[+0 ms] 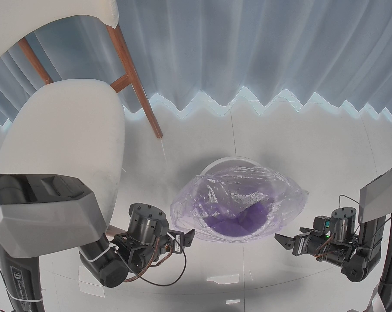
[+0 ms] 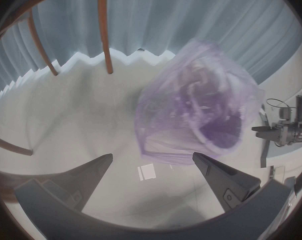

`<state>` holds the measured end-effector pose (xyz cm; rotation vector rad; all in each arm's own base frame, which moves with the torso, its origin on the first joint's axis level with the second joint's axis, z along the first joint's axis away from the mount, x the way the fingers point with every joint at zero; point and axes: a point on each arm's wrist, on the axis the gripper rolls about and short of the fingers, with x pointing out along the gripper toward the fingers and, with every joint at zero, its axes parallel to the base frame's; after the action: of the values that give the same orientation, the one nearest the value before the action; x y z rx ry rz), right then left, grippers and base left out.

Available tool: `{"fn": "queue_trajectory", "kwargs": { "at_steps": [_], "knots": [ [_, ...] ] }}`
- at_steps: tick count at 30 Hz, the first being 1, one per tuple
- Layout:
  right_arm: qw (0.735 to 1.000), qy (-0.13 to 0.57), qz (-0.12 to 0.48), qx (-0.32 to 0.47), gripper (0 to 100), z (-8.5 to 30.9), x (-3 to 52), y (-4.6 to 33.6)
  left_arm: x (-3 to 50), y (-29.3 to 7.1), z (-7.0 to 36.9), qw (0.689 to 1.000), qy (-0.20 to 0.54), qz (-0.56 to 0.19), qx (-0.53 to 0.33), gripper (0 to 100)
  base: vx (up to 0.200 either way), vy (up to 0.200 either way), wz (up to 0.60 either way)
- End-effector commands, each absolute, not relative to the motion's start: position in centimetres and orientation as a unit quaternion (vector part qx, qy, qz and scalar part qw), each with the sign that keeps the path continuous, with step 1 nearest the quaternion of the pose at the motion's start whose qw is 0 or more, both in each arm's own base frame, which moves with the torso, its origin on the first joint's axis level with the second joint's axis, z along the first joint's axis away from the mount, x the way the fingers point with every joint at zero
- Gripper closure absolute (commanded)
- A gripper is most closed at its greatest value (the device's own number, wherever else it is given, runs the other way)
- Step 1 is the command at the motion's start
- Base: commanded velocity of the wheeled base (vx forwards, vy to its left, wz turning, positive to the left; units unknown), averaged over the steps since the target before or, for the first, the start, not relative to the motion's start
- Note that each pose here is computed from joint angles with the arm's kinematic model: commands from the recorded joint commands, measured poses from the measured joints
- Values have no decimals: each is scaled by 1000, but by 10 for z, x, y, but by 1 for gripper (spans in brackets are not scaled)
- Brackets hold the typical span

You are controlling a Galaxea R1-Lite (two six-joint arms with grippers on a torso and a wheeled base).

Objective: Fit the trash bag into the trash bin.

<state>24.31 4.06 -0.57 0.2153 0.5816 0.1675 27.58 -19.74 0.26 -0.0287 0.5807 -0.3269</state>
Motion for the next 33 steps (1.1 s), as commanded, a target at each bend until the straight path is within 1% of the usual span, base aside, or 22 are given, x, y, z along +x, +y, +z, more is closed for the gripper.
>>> {"fn": "queue_trajectory", "kwargs": {
  "at_steps": [1,6,8,10,11,13,17,18,19,22,24,27,31,32,33],
  "knots": [
    [956,257,91,107,0,16,230,39,252,-205,28,943,259,-209,-21,0,0,0,0],
    [957,231,127,122,0,36,219,37,239,-211,55,942,220,-249,-41,0,0,0,0],
    [958,217,132,130,0,47,210,30,232,-212,78,944,184,-266,-59,0,0,0,0],
    [962,188,143,138,0,60,207,26,225,-208,102,942,150,-289,-79,0,0,0,0],
    [962,188,143,138,0,60,207,26,225,-208,102,942,150,-289,-79,0,0,0,0],
    [963,155,163,147,0,75,202,21,214,-199,126,936,124,-316,-99,0,0,0,0],
    [965,135,170,148,0,84,199,17,215,-196,156,925,104,-345,-126,0,0,0,0],
    [966,128,172,148,0,87,200,17,219,-195,172,922,99,-349,-137,0,0,0,0],
    [966,125,173,147,0,88,202,17,221,-195,191,917,101,-354,-156,0,0,0,0],
    [966,127,172,147,0,89,207,17,220,-193,210,903,146,-358,-187,0,0,0,0],
    [967,116,173,146,0,94,218,17,223,-189,215,894,166,-365,-198,0,0,0,0],
    [969,104,170,145,0,108,236,15,229,-186,220,887,162,-381,-206,0,0,0,0],
    [968,120,163,148,0,129,249,14,236,-193,223,878,172,-374,-245,0,0,0,0],
    [967,134,156,152,0,140,254,11,235,-197,223,866,186,-367,-284,0,0,0,0],
    [966,144,152,154,0,142,255,10,234,-198,225,859,190,-367,-301,0,0,0,0]
  ]
}}
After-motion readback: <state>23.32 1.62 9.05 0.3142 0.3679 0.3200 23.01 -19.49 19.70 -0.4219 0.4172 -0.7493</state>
